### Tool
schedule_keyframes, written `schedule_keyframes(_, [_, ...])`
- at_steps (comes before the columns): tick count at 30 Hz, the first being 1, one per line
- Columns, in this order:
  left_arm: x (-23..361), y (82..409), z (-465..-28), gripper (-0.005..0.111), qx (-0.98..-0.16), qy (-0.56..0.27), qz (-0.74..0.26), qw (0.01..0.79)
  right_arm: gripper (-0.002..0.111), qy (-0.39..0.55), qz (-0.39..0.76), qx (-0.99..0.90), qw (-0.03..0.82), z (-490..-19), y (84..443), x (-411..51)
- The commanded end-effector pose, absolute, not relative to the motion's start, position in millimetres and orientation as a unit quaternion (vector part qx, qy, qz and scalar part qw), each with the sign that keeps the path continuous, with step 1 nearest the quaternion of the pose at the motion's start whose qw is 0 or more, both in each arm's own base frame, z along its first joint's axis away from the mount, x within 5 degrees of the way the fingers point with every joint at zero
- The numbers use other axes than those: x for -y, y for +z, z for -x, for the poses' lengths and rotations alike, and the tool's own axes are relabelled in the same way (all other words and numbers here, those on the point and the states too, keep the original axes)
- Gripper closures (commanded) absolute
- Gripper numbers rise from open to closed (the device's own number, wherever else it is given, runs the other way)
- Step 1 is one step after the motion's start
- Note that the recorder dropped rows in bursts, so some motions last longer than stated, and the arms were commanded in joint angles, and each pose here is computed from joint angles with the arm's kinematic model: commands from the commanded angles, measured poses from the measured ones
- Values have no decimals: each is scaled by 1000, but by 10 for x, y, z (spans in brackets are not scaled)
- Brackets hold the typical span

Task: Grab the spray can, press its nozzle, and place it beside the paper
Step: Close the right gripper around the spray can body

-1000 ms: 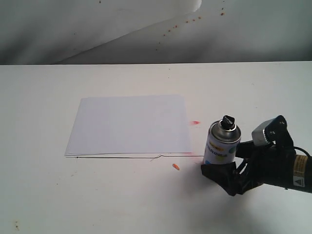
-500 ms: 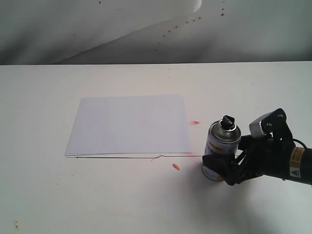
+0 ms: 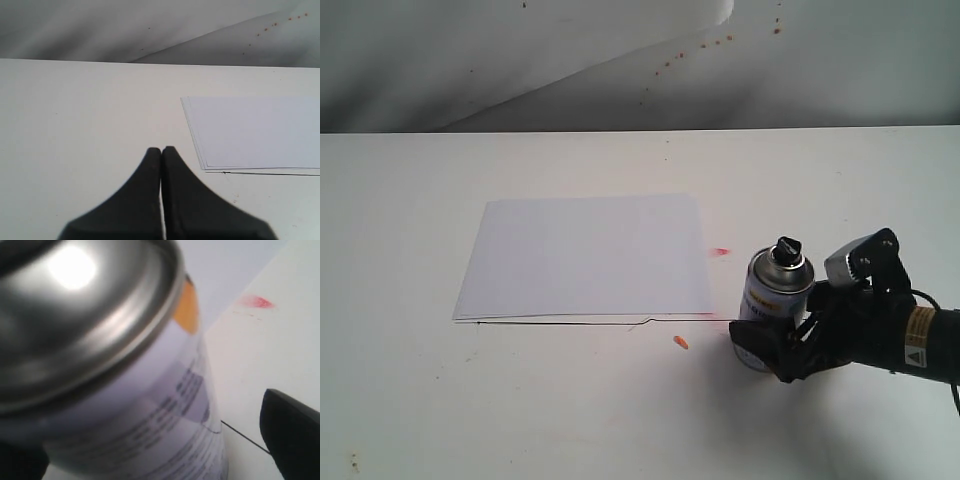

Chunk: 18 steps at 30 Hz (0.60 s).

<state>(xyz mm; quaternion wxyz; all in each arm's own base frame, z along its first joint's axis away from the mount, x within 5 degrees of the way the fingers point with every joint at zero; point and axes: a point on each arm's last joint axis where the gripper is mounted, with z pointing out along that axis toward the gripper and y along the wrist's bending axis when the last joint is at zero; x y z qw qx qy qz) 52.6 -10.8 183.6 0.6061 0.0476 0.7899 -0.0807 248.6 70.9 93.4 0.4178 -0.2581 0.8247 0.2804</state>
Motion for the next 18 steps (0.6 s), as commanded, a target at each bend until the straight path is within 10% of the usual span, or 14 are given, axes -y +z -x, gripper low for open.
schedule_keyframes(1, [109,1828,-525,107,-788,-81,-48,608,13,286,262,-811,438,-2507,967,-731])
schedule_keyframes(18, [109,1828,-525,107,-788,-81,-48,608,13,282,272,-804,448,-2512,979,-734])
